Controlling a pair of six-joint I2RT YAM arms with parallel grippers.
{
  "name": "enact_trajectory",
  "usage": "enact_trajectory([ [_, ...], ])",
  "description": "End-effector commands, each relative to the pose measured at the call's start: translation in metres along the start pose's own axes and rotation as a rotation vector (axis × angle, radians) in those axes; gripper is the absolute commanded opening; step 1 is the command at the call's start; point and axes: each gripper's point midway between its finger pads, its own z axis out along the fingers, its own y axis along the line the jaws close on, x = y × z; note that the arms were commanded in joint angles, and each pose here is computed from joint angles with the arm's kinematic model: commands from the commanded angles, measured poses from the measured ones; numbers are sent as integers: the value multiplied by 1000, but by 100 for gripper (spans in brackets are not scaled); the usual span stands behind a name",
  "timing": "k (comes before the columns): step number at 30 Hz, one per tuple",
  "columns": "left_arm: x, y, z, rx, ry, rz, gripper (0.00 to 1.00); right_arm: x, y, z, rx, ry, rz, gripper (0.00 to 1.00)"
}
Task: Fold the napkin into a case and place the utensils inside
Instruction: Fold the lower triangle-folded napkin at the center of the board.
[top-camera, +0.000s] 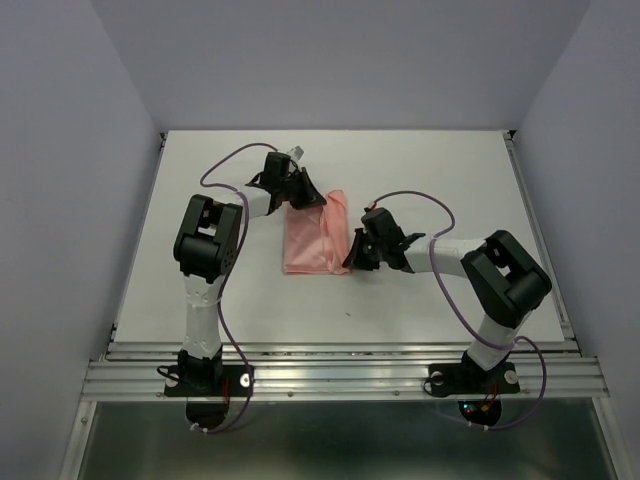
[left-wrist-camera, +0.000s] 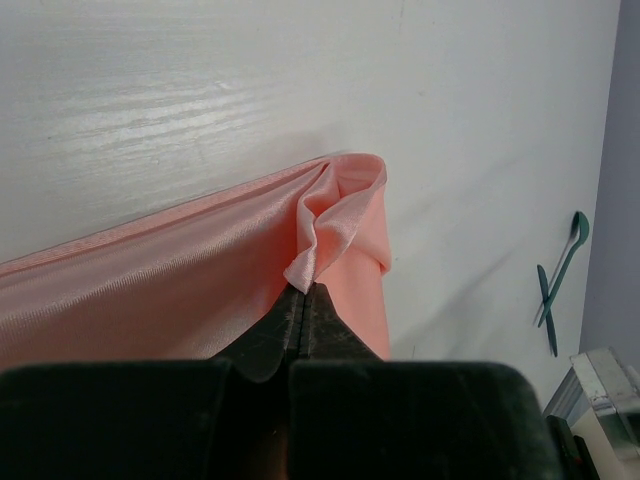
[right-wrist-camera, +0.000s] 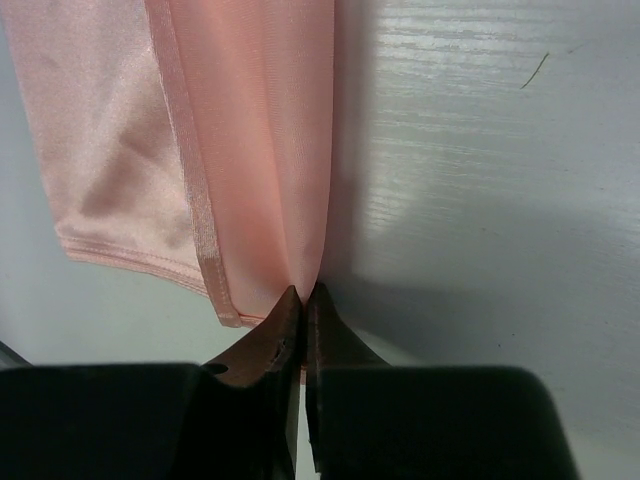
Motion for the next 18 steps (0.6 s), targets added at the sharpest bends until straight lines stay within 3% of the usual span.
enact_trajectory([
  [1,-9,-16,-6,57,-31,30,0,5,1,-4,-21,11,-52,1],
  [11,3,-47,-4,105,-17,84,0,13,-4,-23,-8,30,-107,1],
  [18,2,-45,13,125,2,106,0,24,-16,-18,14,65,-118,1],
])
